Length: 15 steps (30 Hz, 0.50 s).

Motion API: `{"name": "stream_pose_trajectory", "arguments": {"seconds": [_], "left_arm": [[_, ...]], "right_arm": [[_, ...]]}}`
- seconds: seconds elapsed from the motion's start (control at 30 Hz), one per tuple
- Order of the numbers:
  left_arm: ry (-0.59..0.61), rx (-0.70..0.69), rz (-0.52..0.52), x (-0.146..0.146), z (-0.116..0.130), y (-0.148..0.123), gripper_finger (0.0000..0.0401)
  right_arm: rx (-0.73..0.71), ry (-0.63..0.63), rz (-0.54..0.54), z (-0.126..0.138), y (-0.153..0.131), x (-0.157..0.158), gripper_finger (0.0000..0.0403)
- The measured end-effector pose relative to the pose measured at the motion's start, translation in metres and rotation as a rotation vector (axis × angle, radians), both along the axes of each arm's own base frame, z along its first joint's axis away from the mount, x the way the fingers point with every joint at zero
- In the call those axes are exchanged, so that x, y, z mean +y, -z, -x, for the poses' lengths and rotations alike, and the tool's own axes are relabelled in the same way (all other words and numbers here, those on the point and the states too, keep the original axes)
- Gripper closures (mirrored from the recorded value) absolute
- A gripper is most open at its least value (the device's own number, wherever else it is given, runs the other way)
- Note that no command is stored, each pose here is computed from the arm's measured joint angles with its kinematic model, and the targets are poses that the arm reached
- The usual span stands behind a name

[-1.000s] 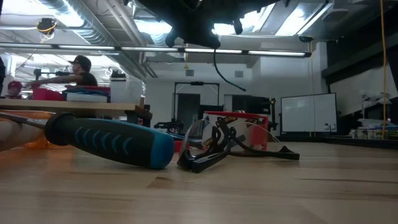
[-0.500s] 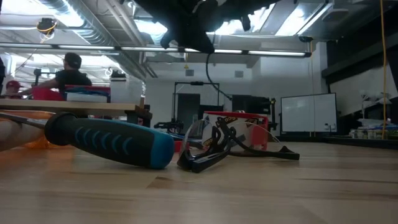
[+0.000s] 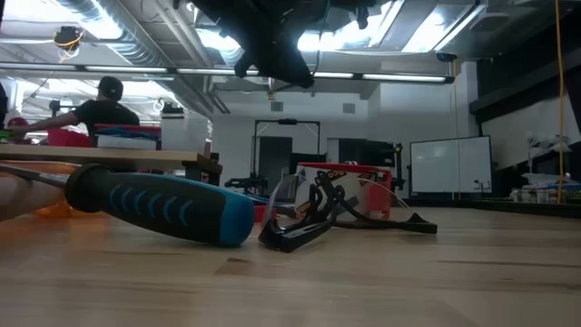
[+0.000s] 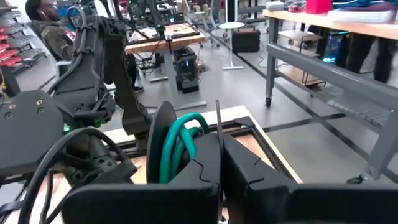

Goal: Coil cords
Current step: Coil the wire onto the spool

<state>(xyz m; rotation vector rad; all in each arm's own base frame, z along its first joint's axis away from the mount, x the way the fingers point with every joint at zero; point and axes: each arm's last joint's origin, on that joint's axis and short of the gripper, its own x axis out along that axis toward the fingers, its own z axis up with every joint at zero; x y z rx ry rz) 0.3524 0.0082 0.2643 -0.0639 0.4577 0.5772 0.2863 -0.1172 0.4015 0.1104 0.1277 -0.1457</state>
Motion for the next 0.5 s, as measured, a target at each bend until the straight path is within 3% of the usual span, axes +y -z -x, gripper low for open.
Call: {"name": "stream_pose_trajectory", "arguments": {"seconds": [0.5], "left_arm": [[-0.013, 0.029, 0.007, 0.0003, 0.0021, 0.0022, 0.0398]], "right_arm": [[0.059, -0.016, 0.012, 0.0097, 0.0001, 0.0045, 0.0401]]}}
